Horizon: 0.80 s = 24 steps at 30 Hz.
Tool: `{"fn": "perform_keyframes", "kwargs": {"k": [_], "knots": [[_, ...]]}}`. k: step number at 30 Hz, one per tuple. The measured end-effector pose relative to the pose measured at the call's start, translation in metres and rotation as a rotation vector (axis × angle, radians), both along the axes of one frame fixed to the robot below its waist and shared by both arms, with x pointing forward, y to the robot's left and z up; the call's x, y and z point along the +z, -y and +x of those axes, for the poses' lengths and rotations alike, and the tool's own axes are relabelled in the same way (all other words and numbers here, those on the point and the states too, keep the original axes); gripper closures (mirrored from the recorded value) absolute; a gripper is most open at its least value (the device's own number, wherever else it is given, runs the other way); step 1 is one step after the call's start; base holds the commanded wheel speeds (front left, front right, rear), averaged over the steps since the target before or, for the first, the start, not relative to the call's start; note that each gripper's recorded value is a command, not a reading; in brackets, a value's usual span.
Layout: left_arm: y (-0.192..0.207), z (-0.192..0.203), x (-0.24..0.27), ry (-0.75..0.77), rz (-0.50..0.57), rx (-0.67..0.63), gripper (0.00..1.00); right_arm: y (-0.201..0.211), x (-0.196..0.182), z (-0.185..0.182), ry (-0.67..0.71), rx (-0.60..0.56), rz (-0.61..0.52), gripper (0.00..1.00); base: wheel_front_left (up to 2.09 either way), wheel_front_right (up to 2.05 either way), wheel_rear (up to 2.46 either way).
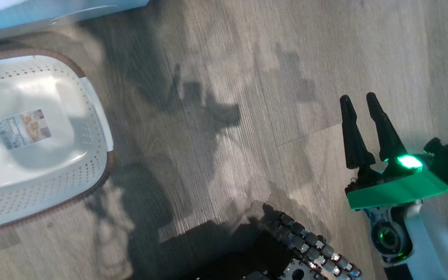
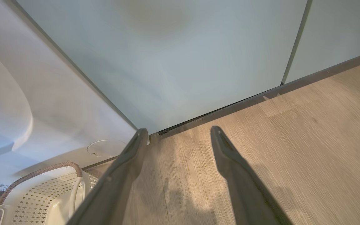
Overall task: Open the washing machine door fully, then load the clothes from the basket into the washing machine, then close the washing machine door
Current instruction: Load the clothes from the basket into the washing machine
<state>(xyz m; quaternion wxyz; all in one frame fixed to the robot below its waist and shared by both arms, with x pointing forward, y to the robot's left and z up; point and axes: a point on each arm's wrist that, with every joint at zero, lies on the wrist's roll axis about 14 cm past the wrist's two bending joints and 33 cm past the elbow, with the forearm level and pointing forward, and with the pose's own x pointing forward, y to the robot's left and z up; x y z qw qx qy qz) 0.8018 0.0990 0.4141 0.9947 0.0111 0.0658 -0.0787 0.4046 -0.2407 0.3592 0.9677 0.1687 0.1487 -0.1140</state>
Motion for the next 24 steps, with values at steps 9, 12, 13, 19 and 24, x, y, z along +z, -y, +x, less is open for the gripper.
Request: {"fn": "perform_keyframes", "kwargs": {"k": [9,12,13,19,24], "knots": [[0.003,-0.022,0.0,-0.023,0.014,-0.028,0.0,0.003,0.009,0.009,0.038,0.012,-0.026,0.0,0.0,0.0,0.0],[0.0,-0.027,0.008,-0.012,0.006,-0.033,0.0,0.003,0.013,0.013,0.053,0.02,-0.04,0.0,0.0,0.0,0.0],[-0.003,-0.029,0.011,-0.005,0.011,-0.033,0.0,0.002,0.014,0.014,0.058,0.025,-0.041,0.0,0.0,0.0,0.0],[-0.006,-0.049,0.017,0.005,-0.014,-0.042,0.0,-0.001,0.021,0.022,0.087,0.048,-0.061,0.0,0.0,0.0,0.0],[-0.009,-0.08,0.016,0.01,-0.039,-0.047,0.0,-0.004,0.028,0.027,0.114,0.064,-0.079,0.0,0.0,0.0,0.0]]}}
